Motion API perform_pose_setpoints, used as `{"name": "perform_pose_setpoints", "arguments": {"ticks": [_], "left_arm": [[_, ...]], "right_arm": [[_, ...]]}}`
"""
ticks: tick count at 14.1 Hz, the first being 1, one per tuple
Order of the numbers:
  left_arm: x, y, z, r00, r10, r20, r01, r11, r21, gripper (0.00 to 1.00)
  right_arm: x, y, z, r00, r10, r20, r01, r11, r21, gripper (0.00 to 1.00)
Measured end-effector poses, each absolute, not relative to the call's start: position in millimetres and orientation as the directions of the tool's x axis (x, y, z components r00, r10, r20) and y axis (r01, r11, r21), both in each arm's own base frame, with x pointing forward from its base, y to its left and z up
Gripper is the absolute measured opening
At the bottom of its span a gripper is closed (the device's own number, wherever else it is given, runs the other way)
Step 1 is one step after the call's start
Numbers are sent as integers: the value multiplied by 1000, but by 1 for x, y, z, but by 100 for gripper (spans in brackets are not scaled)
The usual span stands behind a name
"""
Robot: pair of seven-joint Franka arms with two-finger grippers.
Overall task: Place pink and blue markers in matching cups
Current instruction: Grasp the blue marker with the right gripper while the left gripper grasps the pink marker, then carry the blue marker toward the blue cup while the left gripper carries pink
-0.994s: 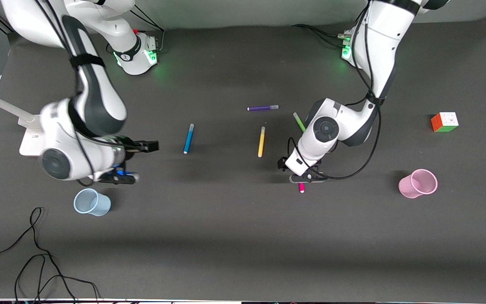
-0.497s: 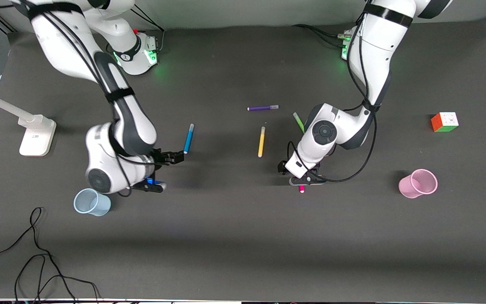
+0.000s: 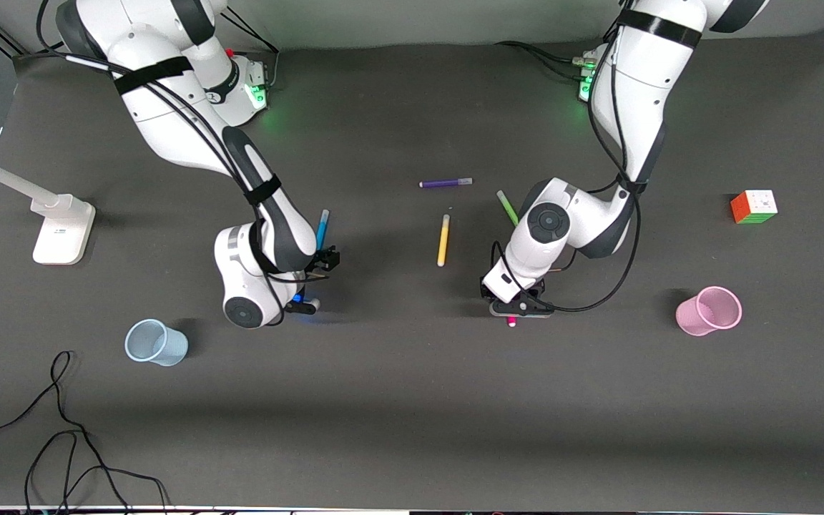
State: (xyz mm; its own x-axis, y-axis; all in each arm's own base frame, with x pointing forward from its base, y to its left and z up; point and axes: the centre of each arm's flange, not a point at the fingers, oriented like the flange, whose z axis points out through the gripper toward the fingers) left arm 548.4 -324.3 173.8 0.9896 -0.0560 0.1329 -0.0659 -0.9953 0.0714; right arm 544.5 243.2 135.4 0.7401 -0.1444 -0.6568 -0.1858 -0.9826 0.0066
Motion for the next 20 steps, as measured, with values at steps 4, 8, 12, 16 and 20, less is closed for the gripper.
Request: {"name": "perform_pose_setpoints", "arguments": {"ticks": [4, 8, 12, 16, 20], "left_arm": [[552, -321, 177, 979, -123, 165, -129, -991, 26, 18], [574, -292, 192, 969, -187, 159, -182, -982, -42, 18], [606, -232, 285, 954, -293, 64, -282, -949, -140, 18], [620, -149, 364, 924, -381, 5, -375, -911, -173, 18], [626, -69, 388, 857, -514, -49, -514, -841, -168, 18]], "right_arm": [[542, 240, 129, 732, -155, -664, -191, -981, 18, 89], [542, 237, 129, 728, -161, -666, -196, -980, 22, 43], [547, 227, 130, 724, -175, -668, -215, -976, 23, 17], [565, 223, 144, 745, -203, -636, -246, -969, 21, 17], [610, 194, 202, 809, -269, -523, -303, -953, 21, 17]]}}
